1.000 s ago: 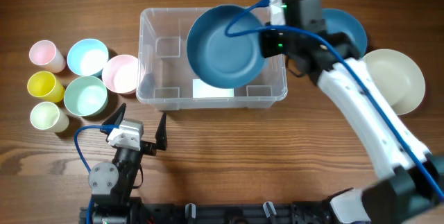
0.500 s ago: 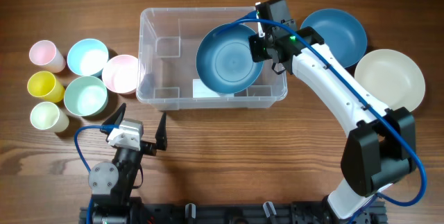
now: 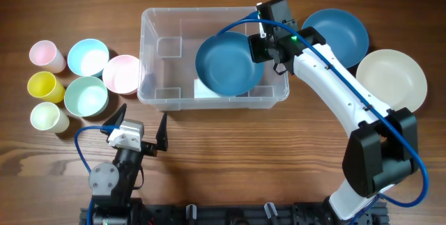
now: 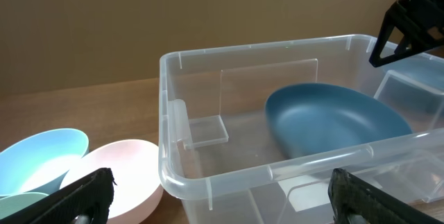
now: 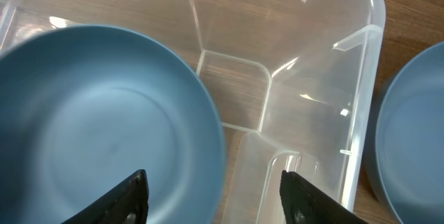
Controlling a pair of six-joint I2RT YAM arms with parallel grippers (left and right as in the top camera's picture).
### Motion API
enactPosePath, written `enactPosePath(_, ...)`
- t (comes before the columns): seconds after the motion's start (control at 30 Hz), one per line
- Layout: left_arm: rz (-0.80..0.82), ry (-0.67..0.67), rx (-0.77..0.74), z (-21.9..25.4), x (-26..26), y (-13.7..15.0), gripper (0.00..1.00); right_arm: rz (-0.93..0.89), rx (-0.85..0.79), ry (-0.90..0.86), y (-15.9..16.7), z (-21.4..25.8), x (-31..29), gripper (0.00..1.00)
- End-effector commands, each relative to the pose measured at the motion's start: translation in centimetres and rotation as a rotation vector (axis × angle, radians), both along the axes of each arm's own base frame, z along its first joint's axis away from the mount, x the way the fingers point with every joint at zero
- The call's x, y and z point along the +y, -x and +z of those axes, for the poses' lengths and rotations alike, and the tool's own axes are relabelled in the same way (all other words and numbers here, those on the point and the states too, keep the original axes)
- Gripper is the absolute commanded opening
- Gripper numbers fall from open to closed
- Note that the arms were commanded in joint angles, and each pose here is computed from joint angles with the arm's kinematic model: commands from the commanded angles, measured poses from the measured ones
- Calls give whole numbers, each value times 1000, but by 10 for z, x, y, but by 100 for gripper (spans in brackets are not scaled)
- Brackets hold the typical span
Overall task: Pack container
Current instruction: 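Lift the dark blue bowl and lower it into the clear container, then release the bowl and move the right gripper to the cream bowl rim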
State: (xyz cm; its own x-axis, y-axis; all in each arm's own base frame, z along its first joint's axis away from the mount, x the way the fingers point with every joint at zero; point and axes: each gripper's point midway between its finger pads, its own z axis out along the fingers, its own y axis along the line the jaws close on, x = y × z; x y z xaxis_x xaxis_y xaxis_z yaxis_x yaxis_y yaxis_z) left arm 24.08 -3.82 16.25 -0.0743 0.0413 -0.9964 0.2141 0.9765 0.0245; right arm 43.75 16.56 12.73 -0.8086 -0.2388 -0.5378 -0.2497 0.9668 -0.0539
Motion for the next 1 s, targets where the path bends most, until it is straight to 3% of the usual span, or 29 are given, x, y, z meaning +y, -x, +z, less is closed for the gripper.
enactPosePath(0.0, 4, -11, -1, -3, 1, 0, 100, -13, -70, -18, -9, 31, 1, 61)
enactPosePath(0.2, 4, -11, -1, -3, 1, 0, 100, -115, -159, -92, 13, 109, -26, 59)
enactPosePath(0.33, 4, -11, -1, -3, 1, 0, 100, -315, -195, -67, 44, 146, -89, 56)
enactPosePath(0.4, 4, -11, -1, -3, 1, 0, 100, -466, -205, -43, 65, 161, -139, 66)
enactPosePath(0.47, 4, -11, -1, -3, 1, 0, 100, -582, -175, -87, 86, 166, -177, 69)
enactPosePath(0.6, 4, -11, -1, -3, 1, 0, 100, -834, -114, -186, 114, 157, -269, 69)
enactPosePath(0.73, 4, -11, -1, -3, 1, 0, 100, -1021, -73, -175, 138, 139, -342, 69)
enactPosePath(0.97, 4, -11, -1, -3, 1, 0, 100, -1181, 114, -303, 156, 60, -390, 71)
